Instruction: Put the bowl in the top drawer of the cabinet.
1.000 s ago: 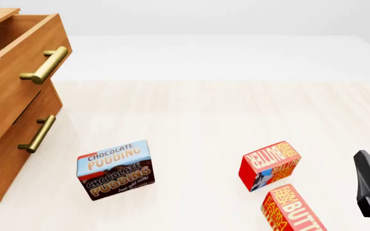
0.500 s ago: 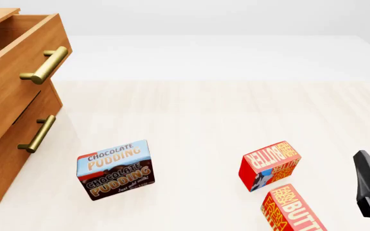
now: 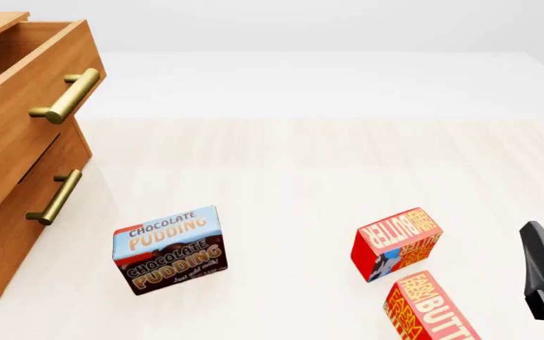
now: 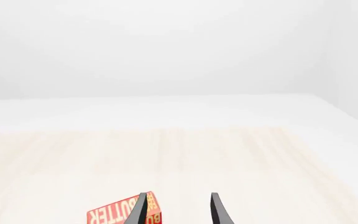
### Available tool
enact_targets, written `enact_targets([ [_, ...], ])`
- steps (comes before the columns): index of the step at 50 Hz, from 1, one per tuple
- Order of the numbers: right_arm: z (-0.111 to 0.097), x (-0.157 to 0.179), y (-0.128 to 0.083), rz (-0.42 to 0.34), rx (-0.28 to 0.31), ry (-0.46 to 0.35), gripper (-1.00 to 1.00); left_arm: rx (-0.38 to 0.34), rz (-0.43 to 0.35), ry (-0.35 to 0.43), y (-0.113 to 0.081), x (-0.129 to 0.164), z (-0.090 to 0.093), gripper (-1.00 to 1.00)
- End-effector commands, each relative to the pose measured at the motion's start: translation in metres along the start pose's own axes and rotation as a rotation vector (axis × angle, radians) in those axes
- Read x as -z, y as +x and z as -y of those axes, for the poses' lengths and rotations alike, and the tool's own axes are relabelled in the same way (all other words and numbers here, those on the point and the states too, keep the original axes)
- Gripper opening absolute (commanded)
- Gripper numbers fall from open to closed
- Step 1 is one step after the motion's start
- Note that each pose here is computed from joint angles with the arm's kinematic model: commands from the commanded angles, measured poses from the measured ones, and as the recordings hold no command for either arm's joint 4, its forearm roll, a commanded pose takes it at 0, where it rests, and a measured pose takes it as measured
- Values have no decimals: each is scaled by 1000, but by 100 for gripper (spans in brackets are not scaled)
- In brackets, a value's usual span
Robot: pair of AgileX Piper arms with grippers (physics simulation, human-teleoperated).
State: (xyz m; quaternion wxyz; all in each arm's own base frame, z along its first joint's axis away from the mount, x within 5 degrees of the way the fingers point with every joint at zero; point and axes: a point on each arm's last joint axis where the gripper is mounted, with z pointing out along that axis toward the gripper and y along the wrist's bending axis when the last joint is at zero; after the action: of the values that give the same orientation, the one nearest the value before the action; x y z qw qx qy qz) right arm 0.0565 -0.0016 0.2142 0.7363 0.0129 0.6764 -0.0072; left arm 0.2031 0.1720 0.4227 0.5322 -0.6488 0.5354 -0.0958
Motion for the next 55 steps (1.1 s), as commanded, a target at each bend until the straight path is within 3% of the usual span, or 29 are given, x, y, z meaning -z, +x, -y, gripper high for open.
enact_targets([
  [1, 0, 0, 0, 1, 0, 0, 100, -13, -14, -3, 3, 1, 1, 100],
  [39, -1, 0, -1, 13, -1, -14, 100, 16, -156, 95, 46, 77, -5, 100],
  [55, -1, 1, -2, 22, -4, -20, 100, 26, -235, 116, 63, 107, -23, 100],
])
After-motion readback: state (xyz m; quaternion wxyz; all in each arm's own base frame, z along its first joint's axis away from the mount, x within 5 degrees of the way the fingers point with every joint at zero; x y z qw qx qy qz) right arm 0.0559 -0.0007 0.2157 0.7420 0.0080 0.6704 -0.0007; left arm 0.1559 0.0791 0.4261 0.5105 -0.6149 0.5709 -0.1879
